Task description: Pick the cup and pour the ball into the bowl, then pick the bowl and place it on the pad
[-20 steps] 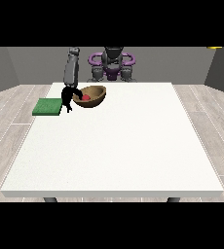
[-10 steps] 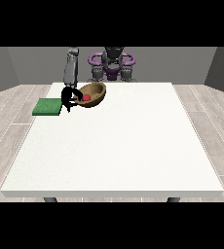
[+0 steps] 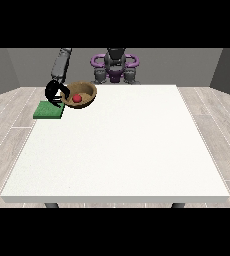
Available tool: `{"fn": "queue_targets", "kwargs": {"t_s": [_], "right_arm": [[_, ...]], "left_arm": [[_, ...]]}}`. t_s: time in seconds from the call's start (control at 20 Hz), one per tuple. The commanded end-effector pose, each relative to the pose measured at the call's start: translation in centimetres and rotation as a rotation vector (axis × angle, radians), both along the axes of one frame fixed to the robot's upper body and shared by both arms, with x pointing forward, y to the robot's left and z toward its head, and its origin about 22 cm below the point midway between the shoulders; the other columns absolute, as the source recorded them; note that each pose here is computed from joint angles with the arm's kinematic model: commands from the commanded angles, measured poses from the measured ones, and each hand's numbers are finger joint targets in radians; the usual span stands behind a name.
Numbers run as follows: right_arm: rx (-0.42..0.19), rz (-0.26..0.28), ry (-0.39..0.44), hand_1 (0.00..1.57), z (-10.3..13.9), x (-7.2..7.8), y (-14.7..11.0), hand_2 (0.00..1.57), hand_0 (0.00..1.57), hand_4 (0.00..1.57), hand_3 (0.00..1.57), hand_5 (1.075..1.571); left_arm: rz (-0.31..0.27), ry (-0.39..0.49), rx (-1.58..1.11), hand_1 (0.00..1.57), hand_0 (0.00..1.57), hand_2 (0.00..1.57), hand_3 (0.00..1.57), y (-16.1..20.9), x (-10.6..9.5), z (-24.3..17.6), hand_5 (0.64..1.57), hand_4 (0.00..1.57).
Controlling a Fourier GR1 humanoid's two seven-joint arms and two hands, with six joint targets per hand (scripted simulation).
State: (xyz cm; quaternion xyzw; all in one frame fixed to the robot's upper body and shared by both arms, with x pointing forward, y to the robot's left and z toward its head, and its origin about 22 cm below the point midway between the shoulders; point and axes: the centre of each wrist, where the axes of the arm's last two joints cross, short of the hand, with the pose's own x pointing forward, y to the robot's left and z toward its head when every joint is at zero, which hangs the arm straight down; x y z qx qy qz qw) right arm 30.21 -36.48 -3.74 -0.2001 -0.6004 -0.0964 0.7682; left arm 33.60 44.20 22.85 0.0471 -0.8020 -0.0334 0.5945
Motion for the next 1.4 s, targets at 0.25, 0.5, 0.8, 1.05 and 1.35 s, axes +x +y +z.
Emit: {"fn": "queue_targets", "kwargs": {"t_s": [0.25,0.5,0.8,1.05,1.35], "right_arm": [[-0.109,-0.038,0.133,1.57,10.3,1.1,-8.9,1.57,1.57,1.08,0.67,1.566],[-0.128,-0.006,0.102,1.57,11.6,1.2,-10.4,1.57,1.57,1.12,0.38,1.568],[-0.111,-0.03,0.015,1.57,12.7,2.4,-10.5,1.57,1.57,1.11,0.46,1.567],[-0.011,-0.03,0.026,1.57,9.5,3.2,-7.8,1.57,1.57,1.06,0.44,1.569],[0.031,-0.025,-0.001,1.57,8.6,2.7,-8.8,1.57,1.57,1.02,0.55,1.571]], "left_arm": [[0.087,0.074,0.007,0.0,0.0,0.0,0.0,4.3,-2.1,-1.6,1.545,1.2],[0.112,0.03,0.005,0.0,0.0,0.0,0.0,5.1,-2.7,-2.3,1.548,1.21],[0.092,-0.052,-0.003,0.0,0.0,0.0,0.0,6.2,-3.1,-2.4,1.555,1.21],[0.097,-0.047,0.005,0.0,0.0,0.0,0.0,5.8,-3.0,-4.0,1.553,1.21],[0.102,-0.08,0.009,0.0,0.0,0.0,0.0,7.8,-4.1,-1.4,1.557,1.2]]}}
